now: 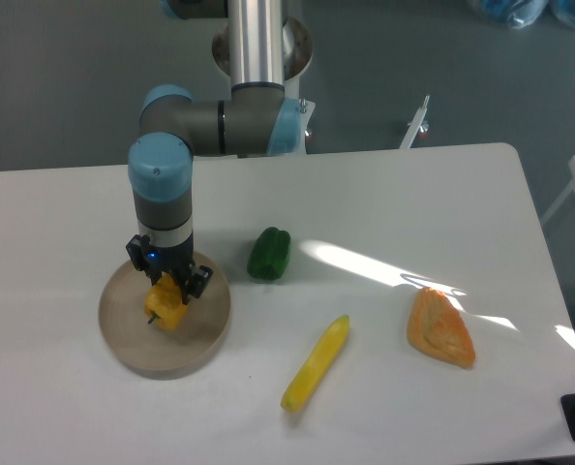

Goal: Place the yellow pepper on the plate
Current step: 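Lower the yellow pepper onto the plate and open the gripper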

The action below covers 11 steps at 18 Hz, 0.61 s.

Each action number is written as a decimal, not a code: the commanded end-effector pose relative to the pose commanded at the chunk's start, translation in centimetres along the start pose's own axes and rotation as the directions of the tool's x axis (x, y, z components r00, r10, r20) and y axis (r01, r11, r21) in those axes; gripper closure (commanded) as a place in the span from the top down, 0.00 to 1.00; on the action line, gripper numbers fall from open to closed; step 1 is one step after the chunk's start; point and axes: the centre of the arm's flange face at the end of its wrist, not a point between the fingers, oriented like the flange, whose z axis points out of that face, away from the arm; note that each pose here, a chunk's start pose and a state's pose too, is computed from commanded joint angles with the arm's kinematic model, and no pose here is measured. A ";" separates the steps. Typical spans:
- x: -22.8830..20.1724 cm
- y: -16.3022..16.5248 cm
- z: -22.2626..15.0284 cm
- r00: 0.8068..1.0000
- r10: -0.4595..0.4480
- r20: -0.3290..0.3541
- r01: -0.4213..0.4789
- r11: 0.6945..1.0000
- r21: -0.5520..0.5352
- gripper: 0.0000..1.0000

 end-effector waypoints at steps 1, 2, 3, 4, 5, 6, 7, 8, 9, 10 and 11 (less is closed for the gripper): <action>0.1 0.0 0.2 1.000 -0.003 -0.002 0.003 1.000 -0.003 0.38; 0.2 0.0 0.4 1.000 -0.005 -0.003 0.005 1.000 -0.006 0.38; 0.2 0.0 0.4 1.000 -0.005 -0.003 0.005 1.000 -0.006 0.38; 0.2 0.0 0.4 1.000 -0.007 -0.003 0.007 1.000 -0.004 0.38; 0.2 0.0 0.5 1.000 -0.005 -0.003 0.005 1.000 -0.006 0.39; 0.4 -0.1 0.6 1.000 -0.002 -0.005 0.002 1.000 -0.007 0.39; 0.4 -0.1 0.6 1.000 -0.001 -0.005 0.001 1.000 -0.007 0.39; 0.4 -0.1 0.6 1.000 -0.002 -0.005 0.002 1.000 -0.007 0.39; 0.5 -0.1 0.5 1.000 -0.002 -0.004 0.002 1.000 -0.006 0.42; 0.5 -0.1 0.4 1.000 -0.001 -0.003 0.001 1.000 -0.004 0.46; 0.5 -0.1 0.4 1.000 -0.001 -0.003 0.001 1.000 -0.004 0.48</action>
